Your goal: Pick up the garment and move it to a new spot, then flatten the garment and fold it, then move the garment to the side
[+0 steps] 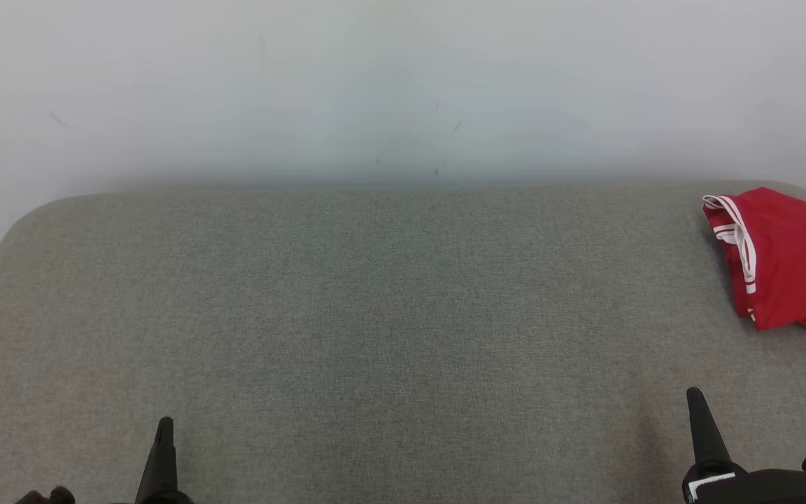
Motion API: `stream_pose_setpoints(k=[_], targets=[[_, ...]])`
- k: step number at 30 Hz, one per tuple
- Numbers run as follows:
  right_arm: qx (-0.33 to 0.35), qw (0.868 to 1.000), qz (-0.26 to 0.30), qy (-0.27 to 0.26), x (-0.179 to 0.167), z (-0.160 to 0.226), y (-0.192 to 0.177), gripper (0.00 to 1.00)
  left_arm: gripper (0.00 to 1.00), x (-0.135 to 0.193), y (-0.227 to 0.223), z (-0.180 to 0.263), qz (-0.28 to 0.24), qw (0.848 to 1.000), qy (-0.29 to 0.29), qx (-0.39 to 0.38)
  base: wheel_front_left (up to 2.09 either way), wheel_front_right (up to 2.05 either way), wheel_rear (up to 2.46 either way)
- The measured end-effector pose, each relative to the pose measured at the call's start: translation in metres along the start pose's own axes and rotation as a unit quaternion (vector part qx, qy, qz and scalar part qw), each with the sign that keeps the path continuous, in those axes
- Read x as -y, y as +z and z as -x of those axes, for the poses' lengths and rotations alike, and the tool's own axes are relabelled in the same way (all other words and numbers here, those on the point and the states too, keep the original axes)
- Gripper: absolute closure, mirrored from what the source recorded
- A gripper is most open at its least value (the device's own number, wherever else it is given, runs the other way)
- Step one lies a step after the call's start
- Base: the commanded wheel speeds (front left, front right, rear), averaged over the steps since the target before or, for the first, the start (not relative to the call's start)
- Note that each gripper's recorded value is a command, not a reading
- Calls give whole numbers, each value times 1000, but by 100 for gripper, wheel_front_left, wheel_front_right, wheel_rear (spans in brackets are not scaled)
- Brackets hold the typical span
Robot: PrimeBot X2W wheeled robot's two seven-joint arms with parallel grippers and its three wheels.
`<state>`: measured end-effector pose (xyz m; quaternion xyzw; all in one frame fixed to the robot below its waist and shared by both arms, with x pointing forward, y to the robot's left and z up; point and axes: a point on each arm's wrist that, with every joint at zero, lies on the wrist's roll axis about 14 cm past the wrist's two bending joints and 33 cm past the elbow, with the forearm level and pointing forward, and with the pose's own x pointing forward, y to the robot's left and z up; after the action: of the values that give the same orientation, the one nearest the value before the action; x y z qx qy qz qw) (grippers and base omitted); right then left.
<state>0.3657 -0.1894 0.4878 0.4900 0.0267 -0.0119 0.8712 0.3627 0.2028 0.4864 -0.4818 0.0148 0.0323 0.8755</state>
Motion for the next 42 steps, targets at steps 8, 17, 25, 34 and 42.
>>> stream_pose_setpoints(k=[8,17,25,34,42], targets=[[1,999,-40,0,-1,-3,2,100,100,1,1,-3,42,999,0,-1,0,0,0],[2,996,-84,1,-1,-6,4,100,100,3,3,-7,86,996,-3,-2,0,0,0],[4,993,-119,7,-5,-10,7,100,100,6,4,-10,121,993,-7,-3,0,0,0],[5,988,-151,9,-5,-12,9,100,100,8,4,-12,155,988,-9,-6,0,0,0],[4,983,-182,11,-6,-14,11,100,100,10,5,-15,186,982,-14,-8,0,0,0]])
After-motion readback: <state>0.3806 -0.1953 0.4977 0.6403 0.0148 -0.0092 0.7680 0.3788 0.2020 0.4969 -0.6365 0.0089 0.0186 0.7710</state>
